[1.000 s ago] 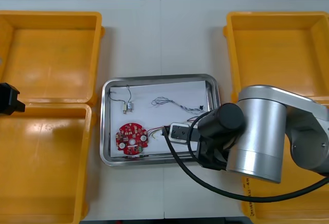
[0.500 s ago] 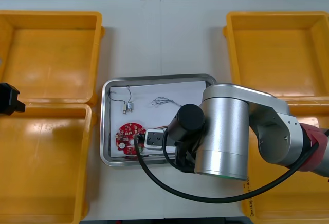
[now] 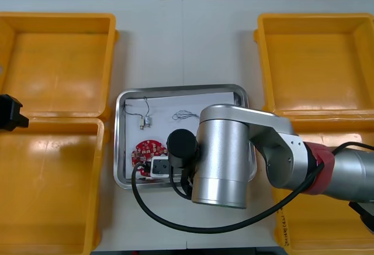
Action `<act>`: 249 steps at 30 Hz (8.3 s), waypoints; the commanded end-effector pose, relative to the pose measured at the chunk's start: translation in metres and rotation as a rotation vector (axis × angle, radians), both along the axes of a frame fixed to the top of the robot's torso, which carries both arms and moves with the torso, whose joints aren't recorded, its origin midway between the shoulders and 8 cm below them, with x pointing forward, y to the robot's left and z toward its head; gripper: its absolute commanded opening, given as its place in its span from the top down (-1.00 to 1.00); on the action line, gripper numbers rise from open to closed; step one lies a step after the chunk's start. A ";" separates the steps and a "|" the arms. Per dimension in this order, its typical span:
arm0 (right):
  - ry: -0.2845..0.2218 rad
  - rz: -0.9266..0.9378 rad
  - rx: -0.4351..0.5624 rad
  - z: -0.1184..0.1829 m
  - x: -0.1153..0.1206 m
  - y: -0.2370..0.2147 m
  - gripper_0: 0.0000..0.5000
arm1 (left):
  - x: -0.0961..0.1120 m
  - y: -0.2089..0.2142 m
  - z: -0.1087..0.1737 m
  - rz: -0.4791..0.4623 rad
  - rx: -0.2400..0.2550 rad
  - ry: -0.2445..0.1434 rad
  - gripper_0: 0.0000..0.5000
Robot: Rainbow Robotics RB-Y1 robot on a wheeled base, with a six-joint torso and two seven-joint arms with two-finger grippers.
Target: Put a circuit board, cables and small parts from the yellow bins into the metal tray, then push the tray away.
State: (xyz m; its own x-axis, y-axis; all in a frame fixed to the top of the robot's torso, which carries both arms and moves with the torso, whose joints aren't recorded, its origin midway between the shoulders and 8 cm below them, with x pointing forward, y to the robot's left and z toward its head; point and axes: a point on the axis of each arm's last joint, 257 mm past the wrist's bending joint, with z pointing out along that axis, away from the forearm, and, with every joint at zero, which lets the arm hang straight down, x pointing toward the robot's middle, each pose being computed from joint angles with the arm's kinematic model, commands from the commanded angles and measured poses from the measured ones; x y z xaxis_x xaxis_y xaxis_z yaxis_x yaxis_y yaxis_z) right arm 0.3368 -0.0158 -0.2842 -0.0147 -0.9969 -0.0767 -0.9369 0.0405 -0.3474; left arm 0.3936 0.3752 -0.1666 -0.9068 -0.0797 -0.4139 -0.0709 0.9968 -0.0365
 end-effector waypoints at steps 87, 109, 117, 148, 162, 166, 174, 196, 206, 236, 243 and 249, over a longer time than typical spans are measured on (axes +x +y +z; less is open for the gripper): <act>-0.128 -0.080 -0.036 0.030 0.050 0.002 1.00 | -0.004 -0.001 0.004 -0.125 0.052 -0.016 -1.00; -0.177 -0.055 -0.084 0.042 0.081 -0.011 1.00 | -0.004 -0.001 0.004 -0.125 0.052 -0.016 -1.00; -0.194 -0.048 -0.093 0.044 0.100 -0.008 1.00 | -0.004 -0.001 0.004 -0.125 0.052 -0.016 -1.00; -0.245 -0.009 -0.075 0.057 0.160 0.001 1.00 | -0.004 -0.001 0.004 -0.125 0.052 -0.016 -1.00; -0.238 0.000 -0.052 0.075 0.197 -0.007 1.00 | -0.004 -0.001 0.004 -0.125 0.052 -0.016 -1.00; -0.249 -0.004 -0.033 0.081 0.207 -0.005 1.00 | -0.004 -0.001 0.004 -0.125 0.052 -0.016 -1.00; -0.265 -0.007 -0.026 0.084 0.219 -0.008 1.00 | -0.004 -0.001 0.004 -0.125 0.052 -0.016 -1.00; -0.281 0.034 -0.019 0.086 0.223 -0.002 -0.87 | -0.004 -0.001 0.004 -0.125 0.052 -0.016 -1.00; -0.242 0.042 -0.013 0.095 0.209 0.003 -1.00 | -0.004 -0.001 0.004 -0.125 0.052 -0.016 -1.00; -0.198 0.003 0.095 0.133 0.093 -0.015 -1.00 | -0.004 -0.001 0.004 -0.125 0.052 -0.016 -1.00; -0.198 -0.084 0.115 0.132 0.070 -0.045 -1.00 | -0.004 -0.001 0.004 -0.125 0.052 -0.016 -1.00; -0.176 -0.190 0.169 0.141 0.062 -0.074 -1.00 | -0.004 -0.001 0.004 -0.125 0.052 -0.016 -1.00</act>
State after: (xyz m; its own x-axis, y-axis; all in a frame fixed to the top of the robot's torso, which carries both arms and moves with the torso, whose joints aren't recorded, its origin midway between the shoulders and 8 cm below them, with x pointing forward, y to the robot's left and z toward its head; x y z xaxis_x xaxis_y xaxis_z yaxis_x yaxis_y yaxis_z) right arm 0.3938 -0.0667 -0.1623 -0.0826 -0.9793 -0.1849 -0.8637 0.1629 -0.4769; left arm 0.3936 0.3749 -0.1666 -0.9093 -0.0214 -0.4156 -0.0176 0.9998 -0.0129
